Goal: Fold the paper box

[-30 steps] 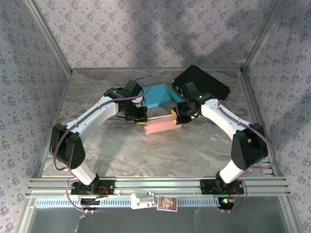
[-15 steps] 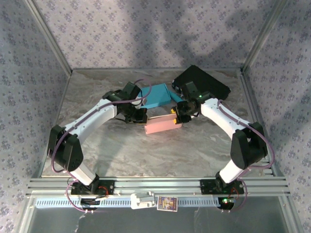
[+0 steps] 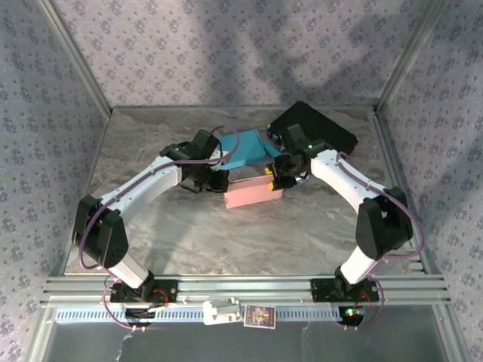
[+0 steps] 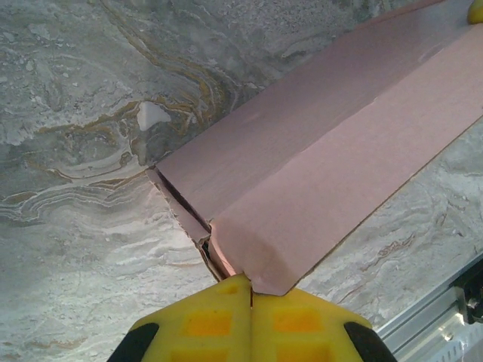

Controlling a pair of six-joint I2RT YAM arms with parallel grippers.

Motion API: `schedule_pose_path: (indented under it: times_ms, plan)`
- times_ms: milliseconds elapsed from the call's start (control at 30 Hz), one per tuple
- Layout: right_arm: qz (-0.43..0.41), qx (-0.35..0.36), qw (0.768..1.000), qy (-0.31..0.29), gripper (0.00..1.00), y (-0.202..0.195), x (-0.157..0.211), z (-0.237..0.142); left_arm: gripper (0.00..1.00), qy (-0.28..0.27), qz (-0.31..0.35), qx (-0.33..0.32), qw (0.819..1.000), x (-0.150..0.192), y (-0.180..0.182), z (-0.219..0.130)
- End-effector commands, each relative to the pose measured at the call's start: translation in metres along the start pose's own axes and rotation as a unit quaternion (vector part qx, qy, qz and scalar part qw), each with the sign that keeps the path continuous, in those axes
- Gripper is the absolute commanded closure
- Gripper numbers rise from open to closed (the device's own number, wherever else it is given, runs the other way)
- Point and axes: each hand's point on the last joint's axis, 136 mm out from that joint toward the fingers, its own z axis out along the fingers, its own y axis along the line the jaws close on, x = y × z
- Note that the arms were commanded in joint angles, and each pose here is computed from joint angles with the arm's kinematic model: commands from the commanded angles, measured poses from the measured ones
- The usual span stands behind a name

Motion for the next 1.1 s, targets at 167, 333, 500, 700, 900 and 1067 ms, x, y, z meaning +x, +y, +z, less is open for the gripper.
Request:
schedule_pose_path:
  times_ms: [167,333,500,700,900,1067]
  plan:
    - [-0.019,0.053,0.998,-0.006,0.51,-0.02,-0.004,0.016,1.0,0.006,0.013,-0.04,0.999,0.005,0.01,0.011]
    - [-0.072,0.034,0.997,-0.019,0.38,-0.007,-0.003,-0.002,1.0,0.007,0.013,-0.05,0.999,0.007,0.014,0.015]
    - [-0.119,-0.023,0.992,-0.048,0.3,0.008,-0.005,-0.031,1.0,0.014,0.014,-0.05,0.999,0.006,0.014,0.018]
    - [-0.136,-0.06,0.988,-0.044,0.28,0.006,-0.007,-0.054,1.0,0.014,0.017,-0.05,0.999,0.003,0.012,0.019]
    - [-0.139,-0.092,0.985,-0.051,0.28,0.001,-0.025,-0.071,1.0,0.016,0.02,-0.05,0.998,0.002,0.011,0.019]
    - [-0.148,-0.114,0.981,-0.049,0.28,0.002,-0.041,-0.063,1.0,0.017,0.026,-0.052,0.998,0.002,0.009,0.019]
